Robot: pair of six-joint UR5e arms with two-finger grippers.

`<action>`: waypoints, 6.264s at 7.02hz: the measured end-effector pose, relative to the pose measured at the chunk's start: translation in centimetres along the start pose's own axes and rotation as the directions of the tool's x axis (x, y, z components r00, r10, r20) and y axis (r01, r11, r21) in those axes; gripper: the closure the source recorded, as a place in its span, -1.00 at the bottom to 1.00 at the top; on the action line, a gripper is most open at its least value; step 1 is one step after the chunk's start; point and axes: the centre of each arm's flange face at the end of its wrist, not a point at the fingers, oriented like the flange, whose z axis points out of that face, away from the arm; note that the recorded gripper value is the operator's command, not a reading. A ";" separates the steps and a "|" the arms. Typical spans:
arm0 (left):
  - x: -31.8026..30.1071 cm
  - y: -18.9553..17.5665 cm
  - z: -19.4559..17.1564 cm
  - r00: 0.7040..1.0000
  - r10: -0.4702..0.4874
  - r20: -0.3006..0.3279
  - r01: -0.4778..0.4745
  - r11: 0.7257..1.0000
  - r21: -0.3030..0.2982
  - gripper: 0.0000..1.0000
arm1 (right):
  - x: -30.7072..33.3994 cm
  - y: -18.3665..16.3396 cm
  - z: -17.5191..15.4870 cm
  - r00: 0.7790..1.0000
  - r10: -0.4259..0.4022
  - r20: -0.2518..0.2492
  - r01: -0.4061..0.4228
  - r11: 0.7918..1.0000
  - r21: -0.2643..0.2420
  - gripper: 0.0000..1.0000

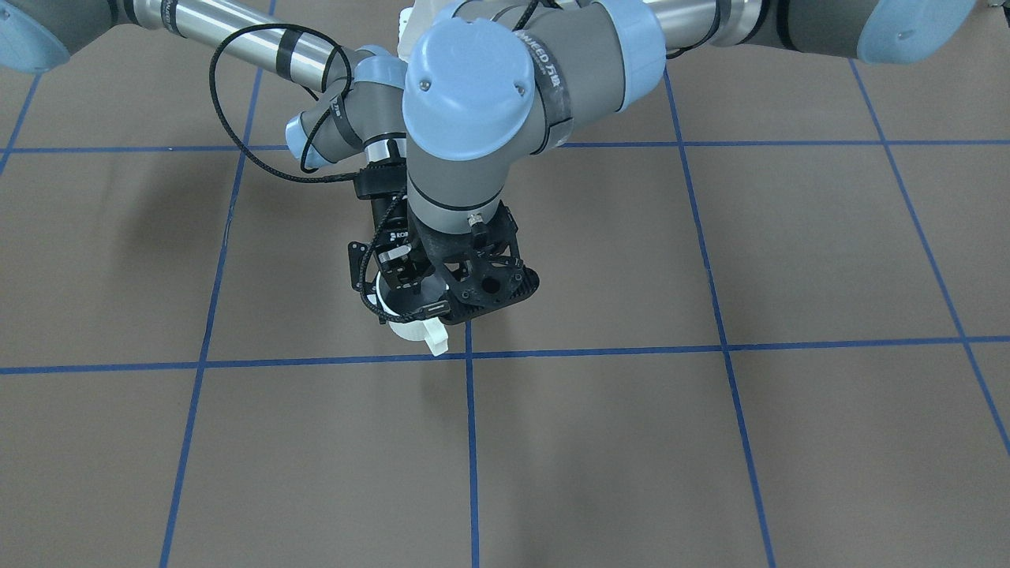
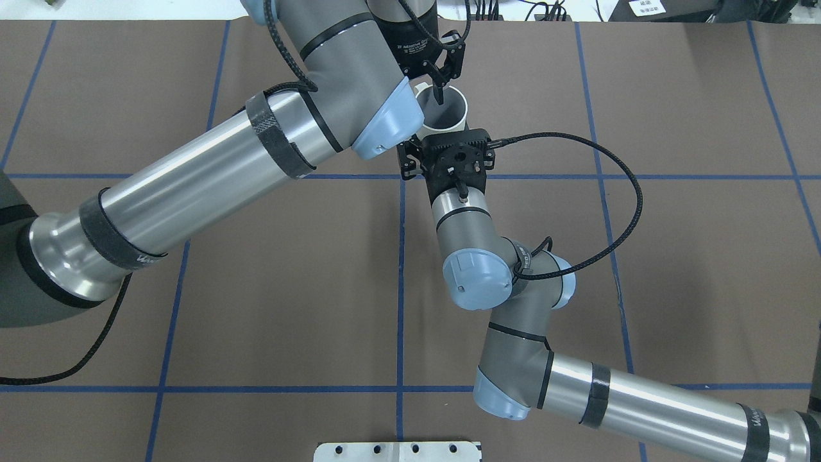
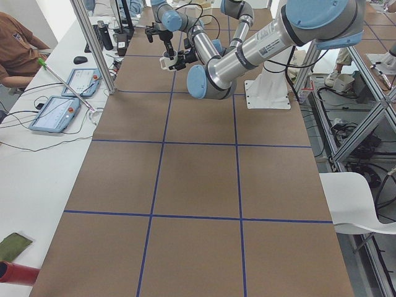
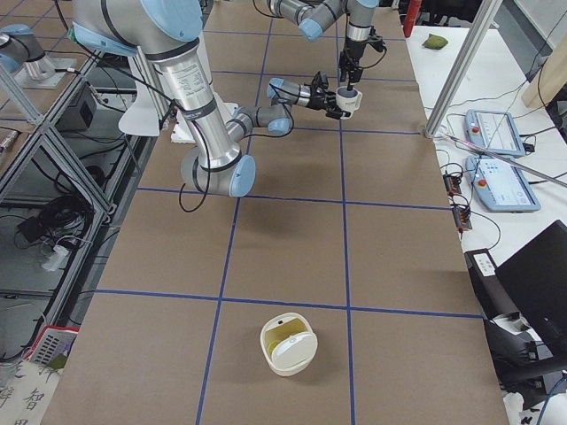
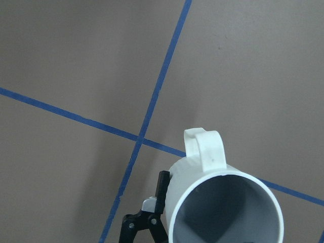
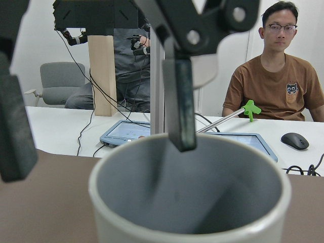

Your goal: Left arm hands cup to right arm to dump lemon

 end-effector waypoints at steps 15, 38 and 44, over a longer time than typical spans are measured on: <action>0.2 0.7 1.3 1.000 -0.011 0.022 0.011 1.000 -0.015 1.00 | 1.2 1.0 -1.1 1.000 0.007 0.021 -0.007 1.000 0.004 -1.00; -60.3 -14.9 3.7 0.879 0.469 0.084 -0.472 0.882 0.018 1.00 | 62.1 -10.7 -8.0 0.987 0.069 0.144 0.074 0.603 -0.795 -1.00; -64.7 -13.0 5.2 0.916 0.386 0.110 -0.387 0.922 -0.015 1.00 | 65.8 -7.8 -9.6 0.996 0.077 0.043 0.003 0.459 -0.889 -1.00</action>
